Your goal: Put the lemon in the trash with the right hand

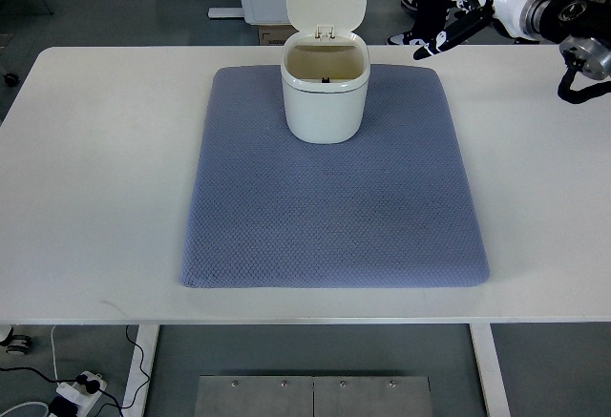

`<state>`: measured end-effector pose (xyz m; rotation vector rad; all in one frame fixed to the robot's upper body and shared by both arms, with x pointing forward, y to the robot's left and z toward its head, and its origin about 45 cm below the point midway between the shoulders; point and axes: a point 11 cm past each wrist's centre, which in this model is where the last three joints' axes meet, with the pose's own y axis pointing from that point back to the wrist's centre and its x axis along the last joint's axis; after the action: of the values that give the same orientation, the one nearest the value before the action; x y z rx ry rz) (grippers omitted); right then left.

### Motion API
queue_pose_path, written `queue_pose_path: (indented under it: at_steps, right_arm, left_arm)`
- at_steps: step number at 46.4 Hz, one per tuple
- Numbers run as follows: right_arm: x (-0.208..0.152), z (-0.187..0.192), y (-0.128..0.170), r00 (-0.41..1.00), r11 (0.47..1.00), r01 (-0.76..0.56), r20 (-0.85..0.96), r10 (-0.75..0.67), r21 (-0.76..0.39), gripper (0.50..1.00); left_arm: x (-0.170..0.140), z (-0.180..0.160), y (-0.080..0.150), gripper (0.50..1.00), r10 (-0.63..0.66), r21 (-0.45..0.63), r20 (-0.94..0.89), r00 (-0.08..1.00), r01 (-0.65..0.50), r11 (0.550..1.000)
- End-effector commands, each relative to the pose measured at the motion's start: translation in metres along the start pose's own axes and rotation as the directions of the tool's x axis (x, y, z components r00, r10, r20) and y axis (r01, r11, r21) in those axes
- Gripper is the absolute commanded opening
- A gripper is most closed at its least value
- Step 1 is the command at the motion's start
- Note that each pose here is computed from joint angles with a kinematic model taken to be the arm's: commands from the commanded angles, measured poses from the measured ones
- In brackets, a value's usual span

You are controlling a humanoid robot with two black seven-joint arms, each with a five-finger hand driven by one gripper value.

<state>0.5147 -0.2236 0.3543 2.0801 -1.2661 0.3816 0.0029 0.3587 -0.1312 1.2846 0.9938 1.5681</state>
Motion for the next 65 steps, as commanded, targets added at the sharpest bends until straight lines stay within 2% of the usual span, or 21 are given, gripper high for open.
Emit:
queue_pose_path:
  at_steps: [1,7,19,26,52,65]
  right_arm:
    - [0.0,-0.002,-0.001,1.0,1.0,-0.003,0.012,0.003,0.015,1.0]
    - [0.008,-0.005,-0.002,0.999,0.999,-0.031,0.03,0.03,0.037,1.0]
    - [0.02,0.025,-0.009,0.946,0.99,-0.123,0.309,0.095,0.071,1.0]
    - [0.03,0.035,-0.009,0.91,0.983,-0.171,0.395,0.13,0.069,1.0]
    - [-0.006,0.094,-0.018,0.696,0.981,-0.193,0.709,0.114,0.031,1.0]
    - [-0.019,0.104,-0.022,0.568,0.976,-0.215,0.817,0.096,0.035,1.0]
  left_arm:
    - [0.0,0.0,0.0,1.0,0.001,0.0,0.0,1.0,-0.001,1.0]
    - [0.0,0.0,0.0,1.0,0.001,0.0,0.0,1.0,-0.001,1.0]
    - [0.0,0.0,0.0,1.0,0.001,0.0,0.0,1.0,-0.001,1.0]
    - [0.0,0.0,0.0,1.0,0.001,0.0,0.0,1.0,-0.001,1.0]
    - [0.0,0.0,0.0,1.0,-0.001,0.0,0.0,1.0,0.001,1.0]
    - [0.0,0.0,0.0,1.0,0.001,0.0,0.0,1.0,-0.001,1.0]
